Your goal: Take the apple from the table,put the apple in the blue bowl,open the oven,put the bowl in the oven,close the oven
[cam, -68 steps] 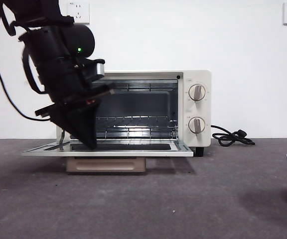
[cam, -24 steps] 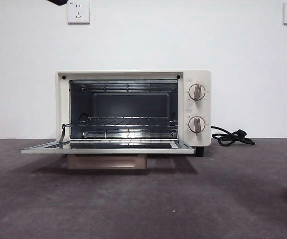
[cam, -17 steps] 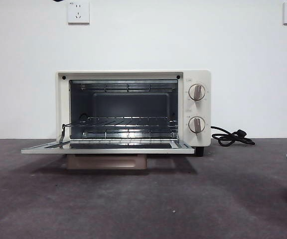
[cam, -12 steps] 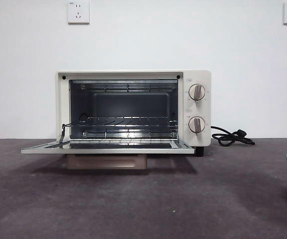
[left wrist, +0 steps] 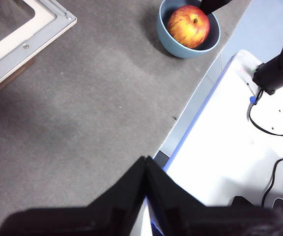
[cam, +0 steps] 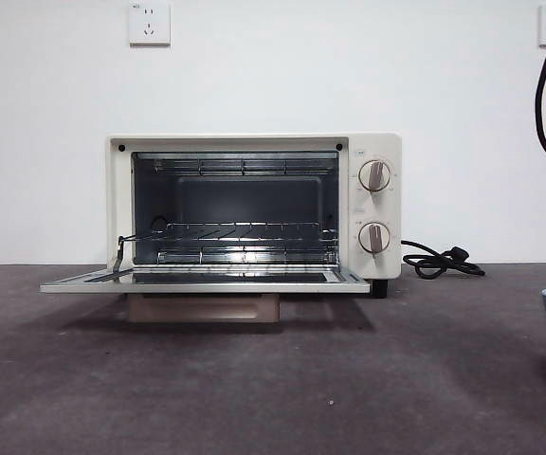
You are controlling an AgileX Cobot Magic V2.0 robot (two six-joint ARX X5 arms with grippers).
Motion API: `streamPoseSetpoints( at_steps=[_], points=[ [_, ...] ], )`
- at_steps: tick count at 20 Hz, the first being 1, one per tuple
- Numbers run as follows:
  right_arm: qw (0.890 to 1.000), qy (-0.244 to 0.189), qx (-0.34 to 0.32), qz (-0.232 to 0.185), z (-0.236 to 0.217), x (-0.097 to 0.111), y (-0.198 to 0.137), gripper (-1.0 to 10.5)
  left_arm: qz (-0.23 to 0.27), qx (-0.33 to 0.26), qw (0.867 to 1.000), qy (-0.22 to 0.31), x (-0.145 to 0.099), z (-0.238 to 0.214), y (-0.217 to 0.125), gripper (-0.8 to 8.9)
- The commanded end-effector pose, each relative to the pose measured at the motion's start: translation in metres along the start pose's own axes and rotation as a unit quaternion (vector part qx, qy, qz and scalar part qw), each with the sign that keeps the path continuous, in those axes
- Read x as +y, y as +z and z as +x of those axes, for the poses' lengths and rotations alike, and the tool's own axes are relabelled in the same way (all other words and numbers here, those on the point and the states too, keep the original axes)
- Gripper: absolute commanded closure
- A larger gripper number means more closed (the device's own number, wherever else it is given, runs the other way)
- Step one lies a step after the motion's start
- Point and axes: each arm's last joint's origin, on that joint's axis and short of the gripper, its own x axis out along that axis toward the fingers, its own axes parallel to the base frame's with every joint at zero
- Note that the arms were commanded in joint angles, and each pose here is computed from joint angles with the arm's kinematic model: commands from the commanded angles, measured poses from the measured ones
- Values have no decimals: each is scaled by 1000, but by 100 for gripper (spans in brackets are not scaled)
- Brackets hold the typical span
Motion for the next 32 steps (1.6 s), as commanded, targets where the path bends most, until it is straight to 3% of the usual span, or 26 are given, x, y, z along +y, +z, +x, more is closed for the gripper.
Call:
streamPoseSetpoints(
  at_steps=[1, 5, 9, 15, 22, 28, 32],
  points=[
    [1000, 3, 4, 1, -1, 1, 0, 955, 8, -1, 1000, -3, -1, -1, -1, 819],
    [999, 27, -16, 13, -19, 6, 6, 955, 8, -1, 1000, -3, -1, -1, -1, 819],
    [997, 40, -59, -9, -46, 30, 18, 956, 8, 0, 1000, -3, -3, -4, -4, 819],
    [991, 71, -106, -47, -77, 90, 53, 956, 15, -19, 1000, 2, -10, -22, -13, 819],
    [981, 134, -126, -55, -94, 173, 125, 956, 25, -47, 999, 2, -19, -43, -26, 819],
    [981, 160, -111, -25, -85, 218, 161, 956, 29, -62, 997, 28, -22, -54, -35, 819],
    [980, 168, -102, 26, -74, 227, 176, 957, 28, -59, 997, 29, -24, -58, -39, 819]
  ],
)
